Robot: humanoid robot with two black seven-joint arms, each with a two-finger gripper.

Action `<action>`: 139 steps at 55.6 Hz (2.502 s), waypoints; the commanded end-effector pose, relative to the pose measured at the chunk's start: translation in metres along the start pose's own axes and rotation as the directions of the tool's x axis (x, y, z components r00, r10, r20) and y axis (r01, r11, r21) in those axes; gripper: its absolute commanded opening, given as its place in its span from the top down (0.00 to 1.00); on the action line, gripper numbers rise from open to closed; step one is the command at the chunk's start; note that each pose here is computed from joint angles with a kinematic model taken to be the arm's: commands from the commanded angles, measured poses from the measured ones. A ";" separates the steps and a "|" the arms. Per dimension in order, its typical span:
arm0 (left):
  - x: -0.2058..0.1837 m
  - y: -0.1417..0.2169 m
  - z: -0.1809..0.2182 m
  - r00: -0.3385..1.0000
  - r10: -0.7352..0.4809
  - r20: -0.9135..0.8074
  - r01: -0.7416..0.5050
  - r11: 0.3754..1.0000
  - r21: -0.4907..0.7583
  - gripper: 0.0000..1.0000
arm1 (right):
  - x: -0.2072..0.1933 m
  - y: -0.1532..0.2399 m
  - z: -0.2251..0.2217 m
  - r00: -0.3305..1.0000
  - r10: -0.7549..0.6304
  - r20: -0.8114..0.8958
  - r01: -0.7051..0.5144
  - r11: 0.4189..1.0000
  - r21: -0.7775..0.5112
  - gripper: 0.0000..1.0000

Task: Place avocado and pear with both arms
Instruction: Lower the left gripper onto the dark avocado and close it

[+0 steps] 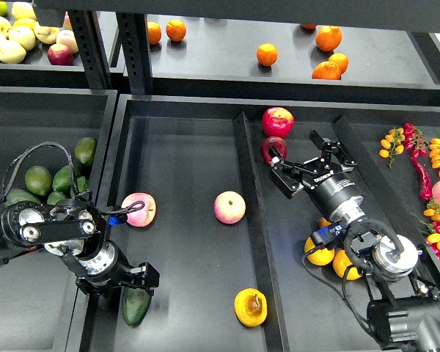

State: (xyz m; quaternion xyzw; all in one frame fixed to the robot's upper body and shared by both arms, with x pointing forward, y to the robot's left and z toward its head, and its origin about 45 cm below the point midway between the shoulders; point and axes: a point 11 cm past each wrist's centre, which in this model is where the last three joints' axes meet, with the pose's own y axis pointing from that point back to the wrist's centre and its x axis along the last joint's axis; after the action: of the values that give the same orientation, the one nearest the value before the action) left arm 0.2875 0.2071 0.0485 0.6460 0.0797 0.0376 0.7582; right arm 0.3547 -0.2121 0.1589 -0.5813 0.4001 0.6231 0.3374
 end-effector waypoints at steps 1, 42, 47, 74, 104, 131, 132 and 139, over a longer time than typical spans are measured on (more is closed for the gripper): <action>-0.003 -0.003 0.008 1.000 -0.007 0.012 0.007 1.000 -0.008 0.01 | 0.001 0.000 0.000 1.000 0.001 0.001 -0.001 1.000 0.000 0.00; -0.014 -0.023 0.005 1.000 -0.023 0.016 0.022 1.000 0.020 0.01 | 0.000 0.002 0.001 1.000 -0.003 0.002 0.003 1.000 -0.003 0.00; -0.013 -0.024 0.003 1.000 -0.021 0.010 0.020 1.000 0.024 0.02 | 0.000 0.002 0.001 1.000 -0.003 0.002 0.003 1.000 -0.003 0.00; -0.022 -0.036 0.010 0.999 -0.040 -0.003 0.040 0.999 0.016 0.18 | -0.002 0.003 0.003 1.000 -0.011 0.005 0.011 1.000 -0.007 0.00; -0.020 -0.034 0.010 0.997 -0.047 -0.058 0.046 0.999 -0.020 0.74 | -0.002 0.006 0.005 0.999 -0.034 0.002 0.034 0.999 -0.007 0.00; 0.023 0.003 0.024 0.985 0.032 -0.171 -0.058 0.987 -0.151 0.83 | -0.005 0.006 0.008 0.999 -0.042 -0.002 0.042 0.999 -0.015 0.00; 0.026 0.006 0.024 0.983 0.037 -0.182 -0.067 0.985 -0.158 0.83 | -0.005 0.006 0.008 0.999 -0.042 -0.002 0.042 0.999 -0.015 0.00; 0.039 0.020 0.018 0.972 0.062 -0.226 -0.106 0.977 -0.187 0.84 | -0.005 0.006 0.008 0.999 -0.041 0.000 0.041 0.999 -0.014 0.00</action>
State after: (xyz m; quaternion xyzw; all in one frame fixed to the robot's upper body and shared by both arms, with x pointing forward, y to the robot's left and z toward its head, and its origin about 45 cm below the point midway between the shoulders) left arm 0.3183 0.1904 0.0570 0.5758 0.1279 0.1247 0.7978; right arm 0.3466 -0.2073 0.1648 -0.5928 0.3834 0.6182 0.3455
